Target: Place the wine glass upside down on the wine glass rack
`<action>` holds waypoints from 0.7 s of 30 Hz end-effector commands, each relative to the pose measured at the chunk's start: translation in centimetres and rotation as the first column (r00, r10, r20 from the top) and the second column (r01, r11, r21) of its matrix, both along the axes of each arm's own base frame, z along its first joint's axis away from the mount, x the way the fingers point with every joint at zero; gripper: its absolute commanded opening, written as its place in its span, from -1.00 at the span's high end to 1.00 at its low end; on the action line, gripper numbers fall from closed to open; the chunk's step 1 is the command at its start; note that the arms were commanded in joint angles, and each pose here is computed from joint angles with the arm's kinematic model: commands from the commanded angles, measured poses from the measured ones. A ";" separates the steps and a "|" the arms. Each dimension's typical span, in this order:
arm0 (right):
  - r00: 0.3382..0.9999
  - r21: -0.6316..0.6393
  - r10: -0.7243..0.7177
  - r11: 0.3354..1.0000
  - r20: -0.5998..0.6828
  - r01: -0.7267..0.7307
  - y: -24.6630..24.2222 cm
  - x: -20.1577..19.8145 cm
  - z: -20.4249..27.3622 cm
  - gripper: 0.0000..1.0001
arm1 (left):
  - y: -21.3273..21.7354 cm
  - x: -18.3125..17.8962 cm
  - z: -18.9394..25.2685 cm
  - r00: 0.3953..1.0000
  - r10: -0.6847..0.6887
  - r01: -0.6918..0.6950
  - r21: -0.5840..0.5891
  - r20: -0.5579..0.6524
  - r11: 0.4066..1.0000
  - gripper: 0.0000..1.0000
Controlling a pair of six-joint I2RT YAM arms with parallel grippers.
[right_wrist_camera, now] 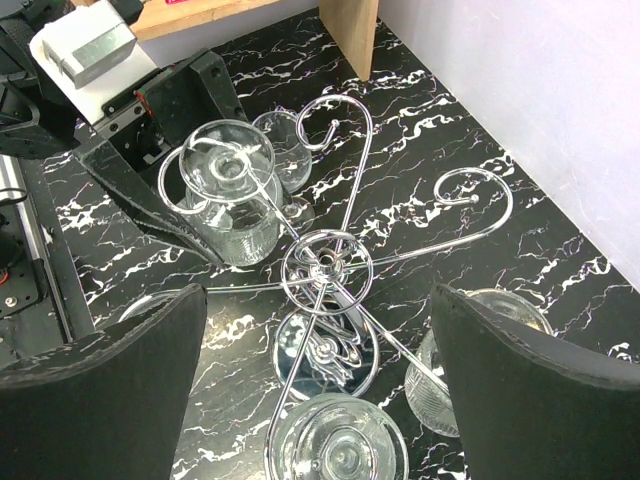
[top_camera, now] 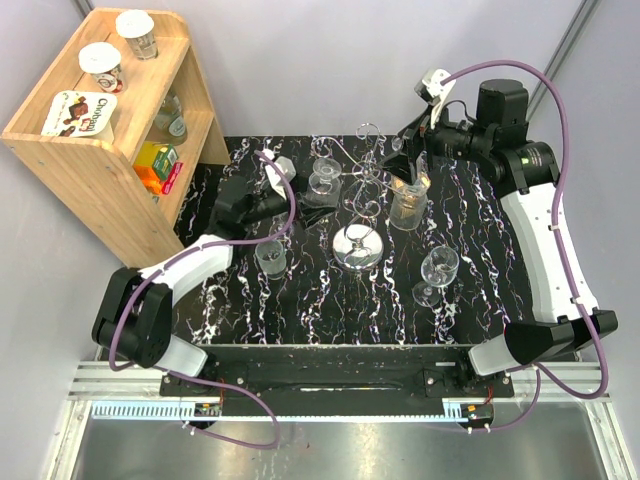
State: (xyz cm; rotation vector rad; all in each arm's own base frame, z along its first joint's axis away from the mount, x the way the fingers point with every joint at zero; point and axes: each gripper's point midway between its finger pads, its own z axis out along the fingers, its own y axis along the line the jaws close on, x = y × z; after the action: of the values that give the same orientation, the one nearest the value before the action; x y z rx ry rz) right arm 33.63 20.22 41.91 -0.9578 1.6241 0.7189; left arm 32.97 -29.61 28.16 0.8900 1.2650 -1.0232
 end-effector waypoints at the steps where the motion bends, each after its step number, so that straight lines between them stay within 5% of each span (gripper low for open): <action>1: 1.000 -0.006 0.012 1.000 0.028 -0.012 0.0 -1.0 0.6 -0.94 | 0.4 0.3 5.5 0.983 0.029 -0.011 -0.101 0.179 0.995 1.00; 21: 1.000 -0.009 0.015 1.000 0.026 -0.015 -0.2 -1.6 0.3 -0.95 | 2.7 -1.5 4.9 0.978 0.077 -0.053 -0.127 0.194 0.991 1.00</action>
State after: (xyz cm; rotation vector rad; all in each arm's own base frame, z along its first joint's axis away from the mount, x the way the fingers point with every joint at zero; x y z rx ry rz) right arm 33.32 20.13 40.84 -0.9668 1.6519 0.7250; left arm 32.58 -27.90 27.75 0.8422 1.2483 -1.0031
